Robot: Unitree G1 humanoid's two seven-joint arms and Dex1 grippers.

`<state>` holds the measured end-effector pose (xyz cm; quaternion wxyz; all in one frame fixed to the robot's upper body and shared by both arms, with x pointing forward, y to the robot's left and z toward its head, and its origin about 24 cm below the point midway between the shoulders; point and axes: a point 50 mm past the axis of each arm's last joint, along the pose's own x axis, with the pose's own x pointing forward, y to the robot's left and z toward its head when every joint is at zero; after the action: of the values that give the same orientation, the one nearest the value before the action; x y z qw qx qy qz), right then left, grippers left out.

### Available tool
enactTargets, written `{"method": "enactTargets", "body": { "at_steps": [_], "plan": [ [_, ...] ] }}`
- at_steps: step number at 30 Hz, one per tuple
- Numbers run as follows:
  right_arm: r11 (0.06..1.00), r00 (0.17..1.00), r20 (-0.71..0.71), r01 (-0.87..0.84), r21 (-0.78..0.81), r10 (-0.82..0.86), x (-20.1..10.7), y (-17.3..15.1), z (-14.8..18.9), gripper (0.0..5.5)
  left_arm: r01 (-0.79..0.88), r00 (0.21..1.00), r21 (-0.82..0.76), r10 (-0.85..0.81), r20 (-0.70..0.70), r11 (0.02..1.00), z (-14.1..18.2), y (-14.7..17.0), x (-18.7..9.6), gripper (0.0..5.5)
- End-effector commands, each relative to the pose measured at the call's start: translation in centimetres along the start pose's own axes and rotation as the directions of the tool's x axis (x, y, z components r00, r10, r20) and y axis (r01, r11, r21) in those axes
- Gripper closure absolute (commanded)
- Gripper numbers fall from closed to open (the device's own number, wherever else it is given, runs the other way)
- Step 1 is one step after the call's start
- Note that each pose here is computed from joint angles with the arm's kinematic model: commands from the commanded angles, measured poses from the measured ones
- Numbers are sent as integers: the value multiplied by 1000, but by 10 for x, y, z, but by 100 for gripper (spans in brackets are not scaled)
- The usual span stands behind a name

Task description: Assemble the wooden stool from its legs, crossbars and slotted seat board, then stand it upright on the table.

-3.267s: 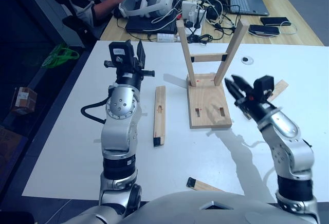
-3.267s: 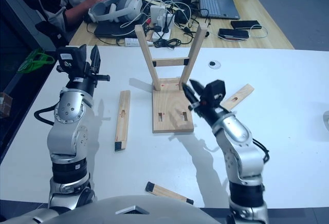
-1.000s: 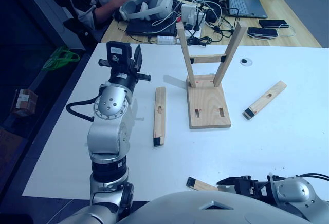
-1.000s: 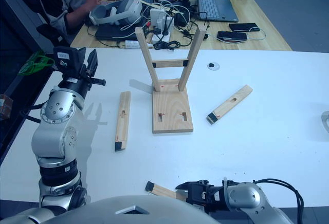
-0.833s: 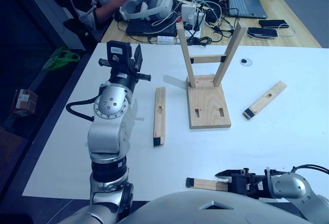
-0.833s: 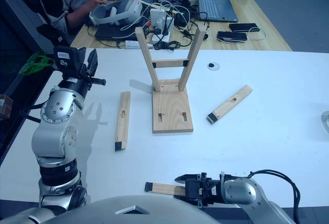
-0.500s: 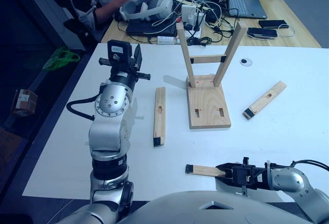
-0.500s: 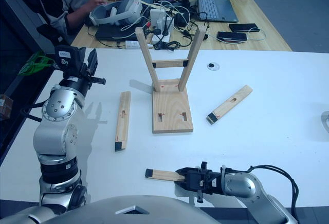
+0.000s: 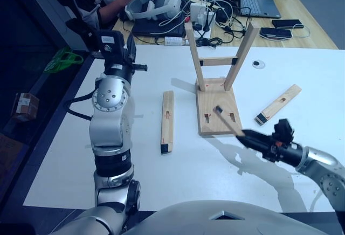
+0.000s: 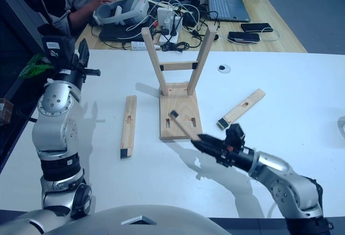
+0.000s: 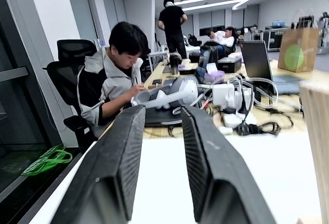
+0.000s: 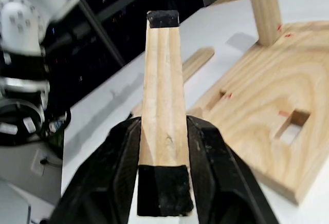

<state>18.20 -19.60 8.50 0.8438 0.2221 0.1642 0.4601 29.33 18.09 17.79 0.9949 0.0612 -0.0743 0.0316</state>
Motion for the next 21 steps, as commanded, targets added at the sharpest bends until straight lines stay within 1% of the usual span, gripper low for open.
{"method": "enactTargets", "body": {
  "at_steps": [1,3,4,5,6,7,8,9,10,12,13,14,16,17,19,21],
  "plan": [
    [995,986,164,-40,90,25,16,1,26,422,91,993,-256,-106,-46,962,2,-8,13,420],
    [986,959,277,-99,134,58,28,6,41,422,230,957,-408,-281,-67,883,5,-15,17,420],
    [981,945,321,-120,150,67,35,8,48,422,288,938,-419,-342,-59,861,9,-16,17,420],
    [978,933,353,-134,163,69,40,9,53,422,319,930,-385,-365,-50,866,13,-15,17,420],
    [975,922,381,-139,174,64,45,10,58,422,330,933,-297,-357,-42,896,17,-11,18,420],
    [970,906,419,-143,194,50,52,12,64,422,301,953,-77,-302,2,951,27,-4,21,420],
    [965,891,453,-144,219,30,57,13,70,422,266,959,125,-275,63,956,38,0,23,420],
    [954,868,496,-167,250,22,62,16,76,422,225,947,312,-282,153,923,50,0,22,420],
    [941,844,536,-199,275,22,67,20,83,422,178,918,481,-321,234,858,61,-3,20,420],
    [912,803,596,-266,313,30,73,28,92,422,108,853,666,-412,319,738,69,-12,16,420],
    [889,775,631,-315,333,38,79,34,98,422,62,814,753,-470,342,655,67,-19,13,420],
    [865,752,657,-358,350,45,84,39,103,422,26,778,810,-520,351,585,64,-24,11,420],
    [810,711,699,-453,373,76,91,50,110,422,-32,707,875,-608,362,483,58,-35,6,420],
    [768,689,716,-515,381,107,95,57,114,422,-62,660,887,-648,381,458,57,-40,5,420],
    [679,663,720,-626,384,205,100,74,116,422,-76,574,875,-697,430,477,61,-49,5,420],
    [628,662,691,-677,385,290,102,84,114,422,-57,501,856,-727,469,513,67,-56,5,420]
  ]
}}
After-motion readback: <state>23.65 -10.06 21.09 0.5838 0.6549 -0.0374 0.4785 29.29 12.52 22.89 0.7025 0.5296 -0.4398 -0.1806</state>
